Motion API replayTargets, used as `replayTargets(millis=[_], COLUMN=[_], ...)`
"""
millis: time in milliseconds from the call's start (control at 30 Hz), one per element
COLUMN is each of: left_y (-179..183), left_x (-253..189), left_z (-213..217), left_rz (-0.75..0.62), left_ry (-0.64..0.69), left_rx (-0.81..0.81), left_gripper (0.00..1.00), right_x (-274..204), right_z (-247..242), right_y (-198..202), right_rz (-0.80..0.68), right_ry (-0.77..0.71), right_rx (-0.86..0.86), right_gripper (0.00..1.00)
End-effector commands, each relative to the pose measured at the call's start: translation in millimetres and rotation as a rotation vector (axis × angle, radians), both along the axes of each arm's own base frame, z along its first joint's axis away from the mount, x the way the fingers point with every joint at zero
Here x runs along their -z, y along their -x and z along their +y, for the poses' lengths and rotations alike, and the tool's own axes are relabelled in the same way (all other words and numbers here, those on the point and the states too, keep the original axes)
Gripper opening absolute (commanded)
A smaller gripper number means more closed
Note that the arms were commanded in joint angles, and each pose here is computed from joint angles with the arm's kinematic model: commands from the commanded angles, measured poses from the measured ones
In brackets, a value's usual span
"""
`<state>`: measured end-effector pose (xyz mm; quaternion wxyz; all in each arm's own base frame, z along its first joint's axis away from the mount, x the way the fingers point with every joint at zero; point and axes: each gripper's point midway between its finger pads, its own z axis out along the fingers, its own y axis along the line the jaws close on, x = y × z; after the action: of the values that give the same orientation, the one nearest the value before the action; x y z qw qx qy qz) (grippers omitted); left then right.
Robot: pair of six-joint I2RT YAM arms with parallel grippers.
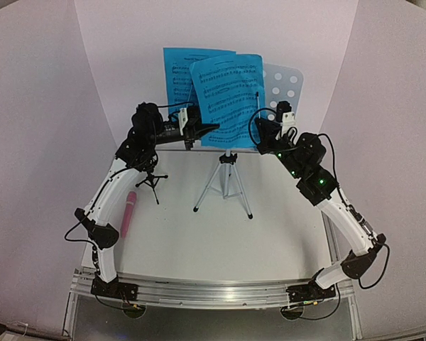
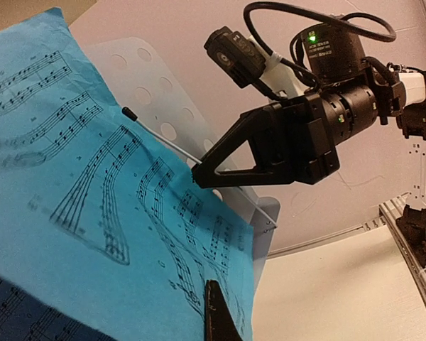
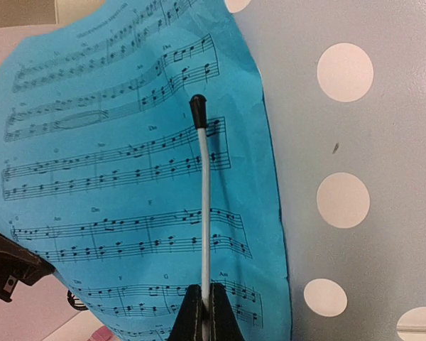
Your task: Set up the instrument practice props
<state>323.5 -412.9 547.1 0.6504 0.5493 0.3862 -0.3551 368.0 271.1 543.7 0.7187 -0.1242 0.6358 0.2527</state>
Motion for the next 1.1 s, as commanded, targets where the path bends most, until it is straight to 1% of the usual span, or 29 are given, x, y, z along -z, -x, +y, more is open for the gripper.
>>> replayTargets(millis=[0,133,467,833,1067], left_y=[4,4,-2,-1,-7], left_x=[-31,-36,-30,-16,-14], left_z=[2,2,-2,-14,-21], left_rz=[-0.08,-0.089,-0.127,-0.1,-0.112], left_ry=[0.082,0.102,0.088,0.071,0.083], left_rx=[0.0,0.003,-0.006,0.053,0.045], left_gripper=[0.0,0.0,0.0,0.0,0.0], right_x=[-46,-46,-47,-44,-43], right_z=[-7,-9,-8,-10,-9], right_y=[23,25,27,27,28], right_rz=[-0.119,-0.121,-0.137,-0.132,-0.131], right_ry=[-0.103,-0.107,-0.114,-0.115,-0.113], right_rx=[-0.046,-0.044,-0.055,-0.051,-0.056], right_gripper=[0.0,0.0,0.0,0.0,0.0])
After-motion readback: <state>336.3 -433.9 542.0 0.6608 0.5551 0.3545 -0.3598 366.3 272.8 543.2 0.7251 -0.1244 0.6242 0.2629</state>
